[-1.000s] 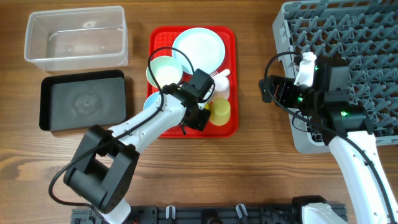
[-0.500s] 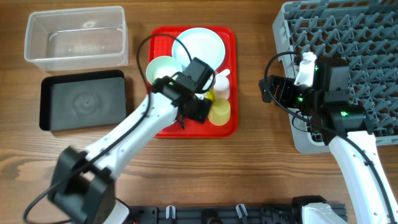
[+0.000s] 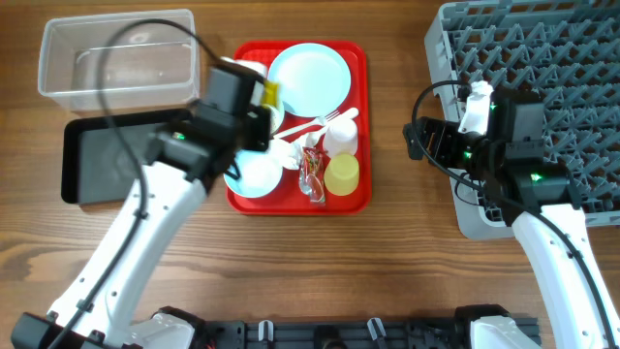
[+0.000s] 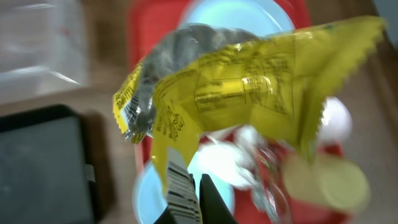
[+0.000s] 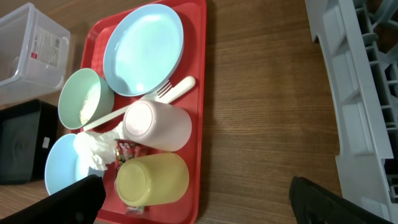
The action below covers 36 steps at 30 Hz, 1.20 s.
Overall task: Sort waste into correct bins and load items into the dishwasher rack
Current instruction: 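Carry the yellow wrapper left and drop it into the clear bin, then return the left gripper to the tray above the red wrapper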
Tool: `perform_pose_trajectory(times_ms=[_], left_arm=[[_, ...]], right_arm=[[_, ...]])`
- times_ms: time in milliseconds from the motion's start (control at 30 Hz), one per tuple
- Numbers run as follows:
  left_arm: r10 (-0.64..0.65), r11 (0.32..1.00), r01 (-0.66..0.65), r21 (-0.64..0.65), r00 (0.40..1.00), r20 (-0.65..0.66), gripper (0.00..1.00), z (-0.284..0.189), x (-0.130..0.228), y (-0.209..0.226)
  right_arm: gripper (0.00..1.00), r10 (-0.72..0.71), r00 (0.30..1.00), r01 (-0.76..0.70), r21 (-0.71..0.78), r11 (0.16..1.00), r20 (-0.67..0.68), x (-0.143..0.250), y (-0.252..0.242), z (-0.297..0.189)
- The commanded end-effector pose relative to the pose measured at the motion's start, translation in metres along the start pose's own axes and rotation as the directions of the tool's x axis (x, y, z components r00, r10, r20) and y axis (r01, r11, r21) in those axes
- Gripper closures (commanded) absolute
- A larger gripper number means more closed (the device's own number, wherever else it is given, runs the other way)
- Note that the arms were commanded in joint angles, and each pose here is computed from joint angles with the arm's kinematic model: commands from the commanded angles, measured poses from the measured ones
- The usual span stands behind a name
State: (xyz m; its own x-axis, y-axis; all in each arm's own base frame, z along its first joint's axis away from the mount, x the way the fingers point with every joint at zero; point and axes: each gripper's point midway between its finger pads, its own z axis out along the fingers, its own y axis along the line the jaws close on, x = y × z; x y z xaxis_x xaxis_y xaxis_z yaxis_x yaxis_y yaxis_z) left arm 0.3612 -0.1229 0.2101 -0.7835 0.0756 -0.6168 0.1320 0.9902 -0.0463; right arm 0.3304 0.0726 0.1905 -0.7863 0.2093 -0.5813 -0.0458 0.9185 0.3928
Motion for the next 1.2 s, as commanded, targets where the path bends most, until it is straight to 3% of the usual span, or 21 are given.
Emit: perform_pose_trajectory(times_ms=[0, 167, 467, 533, 567, 600, 633, 733, 1000, 1100, 1167], left_arm=[[-0.131, 0.985, 0.143, -0.1, 0.984, 0.12, 0.96, -0.002, -0.034, 0.058], [-0.211, 0.953, 0.254, -0.164, 0.947, 0.242, 0.96, 0.008, -0.065, 0.118], [-0.17, 0.933, 0.275, -0.232, 0.906, 0.388, 0.92, 0.076, -0.104, 0.187], [-0.171, 0.931, 0.277, -0.236, 0.905, 0.389, 0.74, 0.092, -0.104, 0.192], [-0.171, 0.931, 0.277, -0.237, 0.907, 0.385, 0.58, 0.098, -0.102, 0.193], [-0.173, 0.931, 0.276, -0.239, 0.91, 0.377, 0.35, 0.105, -0.1, 0.194], [-0.175, 0.931, 0.276, -0.24, 0.912, 0.37, 0.21, 0.108, -0.098, 0.194], [-0.174, 0.931, 0.276, -0.239, 0.911, 0.373, 0.0, 0.106, -0.098, 0.194], [-0.161, 0.942, 0.262, -0.209, 0.9, 0.405, 0.0, 0.057, -0.111, 0.177], [-0.145, 0.976, 0.189, -0.108, 0.936, 0.322, 0.0, 0.038, -0.096, 0.135], [-0.091, 0.996, 0.084, 0.042, 0.977, 0.195, 0.0, 0.029, -0.069, 0.086]], right_arm=[[0.0, 0.011, 1.0, -0.011, 0.01, 1.0, 0.018, -0.007, -0.001, -0.003], [0.0, 0.013, 1.0, -0.013, 0.012, 1.0, 0.014, -0.006, -0.001, -0.003], [0.0, 0.018, 1.0, -0.018, 0.016, 1.0, 0.0, -0.004, -0.003, 0.001], [0.0, 0.019, 1.0, -0.019, 0.018, 1.0, -0.006, -0.003, -0.004, 0.001], [0.0, 0.02, 1.0, -0.02, 0.019, 1.0, -0.008, -0.002, -0.004, 0.001], [0.0, 0.021, 1.0, -0.021, 0.019, 1.0, -0.011, -0.001, -0.004, 0.001], [0.0, 0.021, 1.0, -0.021, 0.02, 1.0, -0.013, -0.001, -0.004, 0.001], [0.0, 0.022, 1.0, -0.022, 0.02, 1.0, -0.013, -0.001, -0.004, 0.001], [0.0, 0.024, 1.0, -0.023, 0.02, 1.0, -0.014, -0.001, -0.004, 0.001], [0.0, 0.023, 1.0, -0.023, 0.02, 1.0, -0.013, -0.001, -0.004, 0.001], [0.0, 0.023, 1.0, -0.023, 0.02, 1.0, -0.013, -0.001, -0.004, 0.001]])
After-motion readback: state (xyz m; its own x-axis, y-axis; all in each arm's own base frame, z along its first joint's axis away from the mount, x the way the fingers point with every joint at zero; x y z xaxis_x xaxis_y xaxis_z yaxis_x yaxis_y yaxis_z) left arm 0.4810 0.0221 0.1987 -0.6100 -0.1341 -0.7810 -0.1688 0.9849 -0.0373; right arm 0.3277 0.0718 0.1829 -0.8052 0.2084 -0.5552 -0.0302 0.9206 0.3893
